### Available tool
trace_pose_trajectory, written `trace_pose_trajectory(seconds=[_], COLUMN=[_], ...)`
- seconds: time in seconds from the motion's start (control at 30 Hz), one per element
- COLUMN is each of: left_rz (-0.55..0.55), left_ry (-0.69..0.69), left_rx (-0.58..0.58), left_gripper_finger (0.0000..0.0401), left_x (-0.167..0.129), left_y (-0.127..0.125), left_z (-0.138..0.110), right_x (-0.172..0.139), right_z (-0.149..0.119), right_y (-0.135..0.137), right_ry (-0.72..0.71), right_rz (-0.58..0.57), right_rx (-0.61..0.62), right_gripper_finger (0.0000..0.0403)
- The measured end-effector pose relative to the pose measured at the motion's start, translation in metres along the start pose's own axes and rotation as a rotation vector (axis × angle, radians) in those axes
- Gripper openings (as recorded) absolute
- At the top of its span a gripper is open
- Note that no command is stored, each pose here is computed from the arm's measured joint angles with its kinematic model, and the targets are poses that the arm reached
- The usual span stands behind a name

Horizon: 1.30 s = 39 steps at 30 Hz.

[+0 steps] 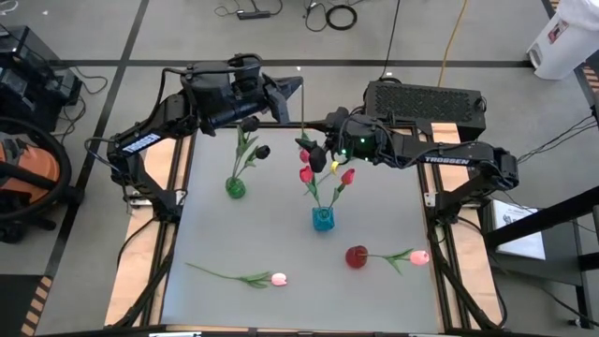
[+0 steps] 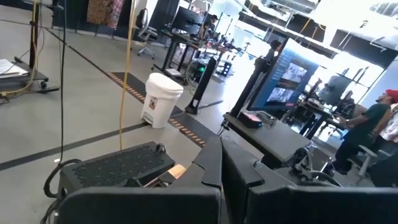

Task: Sort flowers into vase by color
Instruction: Put the red tulip into the blue vase

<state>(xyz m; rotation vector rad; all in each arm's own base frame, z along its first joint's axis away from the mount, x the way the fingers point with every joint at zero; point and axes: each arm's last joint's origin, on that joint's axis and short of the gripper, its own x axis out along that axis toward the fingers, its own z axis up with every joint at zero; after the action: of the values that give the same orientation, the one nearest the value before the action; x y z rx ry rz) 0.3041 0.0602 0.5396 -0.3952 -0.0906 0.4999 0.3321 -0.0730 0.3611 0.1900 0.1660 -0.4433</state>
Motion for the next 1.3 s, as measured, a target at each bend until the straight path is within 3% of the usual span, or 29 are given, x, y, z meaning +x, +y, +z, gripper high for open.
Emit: trace_pose_trajectory(seconds=[0.17,0.3,0.87,1.3], left_rz=[-0.002,-0.021,-0.054,-0.055], left_ry=[0.001,0.009,0.024,0.026], left_rx=[0.0,0.001,0.002,0.028], left_gripper_finger=[0.0,0.0,0.0,0.0002], left_x=[0.0,0.0,-0.0001,-0.0001], left_y=[-0.0001,-0.0006,-0.0017,-0.0017], left_z=[0.0,-0.0002,-0.0008,-0.0011], right_x=[0.0,-0.0001,-0.0001,-0.0003], right_z=[-0.0001,-0.0001,-0.0002,-0.0019], right_y=[0.0,0.0,0.0002,0.0011], right_ry=[0.001,0.001,0.003,0.026], right_rz=[0.0,0.0,0.005,0.042], right_rx=[0.0,0.0,-0.003,-0.008], right_gripper_finger=[0.0277,0.0243,0.0012,0.0002])
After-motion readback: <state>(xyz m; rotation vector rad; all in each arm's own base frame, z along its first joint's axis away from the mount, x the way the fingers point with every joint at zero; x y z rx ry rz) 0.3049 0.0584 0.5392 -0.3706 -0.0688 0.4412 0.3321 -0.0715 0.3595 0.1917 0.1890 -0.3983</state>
